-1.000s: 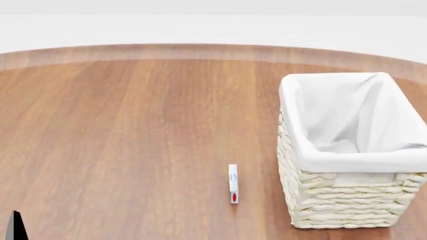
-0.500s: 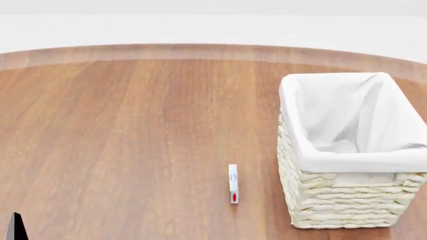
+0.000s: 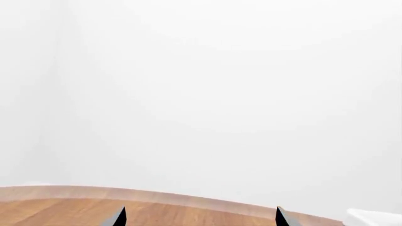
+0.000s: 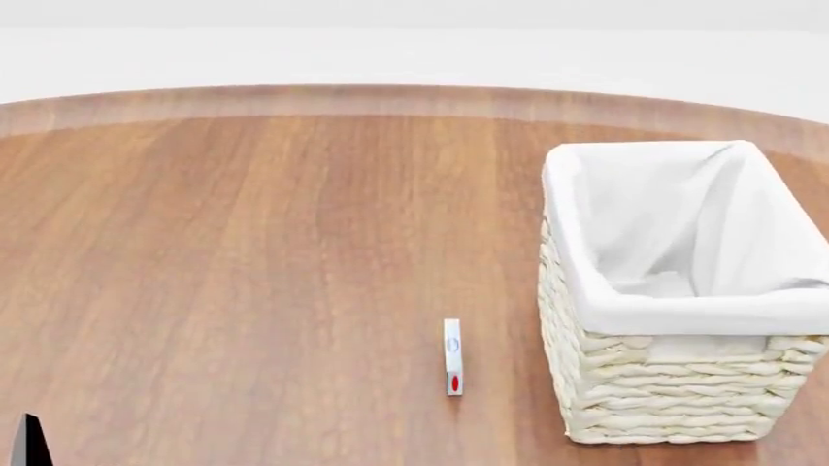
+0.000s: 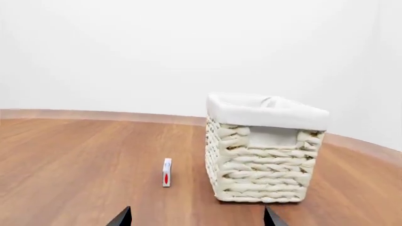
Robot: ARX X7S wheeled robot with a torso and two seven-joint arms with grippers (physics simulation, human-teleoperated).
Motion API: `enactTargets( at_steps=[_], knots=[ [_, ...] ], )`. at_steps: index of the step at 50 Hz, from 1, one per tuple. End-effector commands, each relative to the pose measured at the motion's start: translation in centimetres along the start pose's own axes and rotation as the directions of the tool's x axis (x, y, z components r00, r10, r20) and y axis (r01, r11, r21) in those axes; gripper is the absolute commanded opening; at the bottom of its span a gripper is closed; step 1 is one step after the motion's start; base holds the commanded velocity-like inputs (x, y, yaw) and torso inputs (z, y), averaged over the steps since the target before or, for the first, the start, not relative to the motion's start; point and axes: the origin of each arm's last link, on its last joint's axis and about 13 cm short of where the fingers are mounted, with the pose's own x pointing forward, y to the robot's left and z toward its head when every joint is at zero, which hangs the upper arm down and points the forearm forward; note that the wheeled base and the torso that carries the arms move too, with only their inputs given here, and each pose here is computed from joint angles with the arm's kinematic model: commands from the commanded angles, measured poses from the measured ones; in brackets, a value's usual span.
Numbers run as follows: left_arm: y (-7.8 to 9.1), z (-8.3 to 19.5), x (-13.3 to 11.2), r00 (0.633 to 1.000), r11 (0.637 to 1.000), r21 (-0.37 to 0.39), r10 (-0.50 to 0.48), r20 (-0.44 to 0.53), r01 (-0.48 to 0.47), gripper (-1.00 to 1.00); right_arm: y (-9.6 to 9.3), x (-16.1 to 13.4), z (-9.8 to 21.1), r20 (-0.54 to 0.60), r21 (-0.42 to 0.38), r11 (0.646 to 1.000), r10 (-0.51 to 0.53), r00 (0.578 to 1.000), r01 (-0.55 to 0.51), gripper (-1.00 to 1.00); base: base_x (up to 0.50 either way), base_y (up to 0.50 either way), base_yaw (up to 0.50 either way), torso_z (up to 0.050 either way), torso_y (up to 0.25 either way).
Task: Pick up the tomato sauce, and put it in the basket.
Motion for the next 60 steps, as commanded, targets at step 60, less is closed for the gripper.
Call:
enactTargets(
  at_steps=[60],
  knots=[
    [0.0, 0.0, -0.1, 1.0, 1.0, 0.0, 0.001, 0.001, -0.001, 1.0, -0.1, -2.1, -6.1, -0.183, 0.014, 1.0, -0.003, 0.983, 0.006, 1.0, 0.0, 0.0, 0.0, 0.0, 0.0]
  ],
)
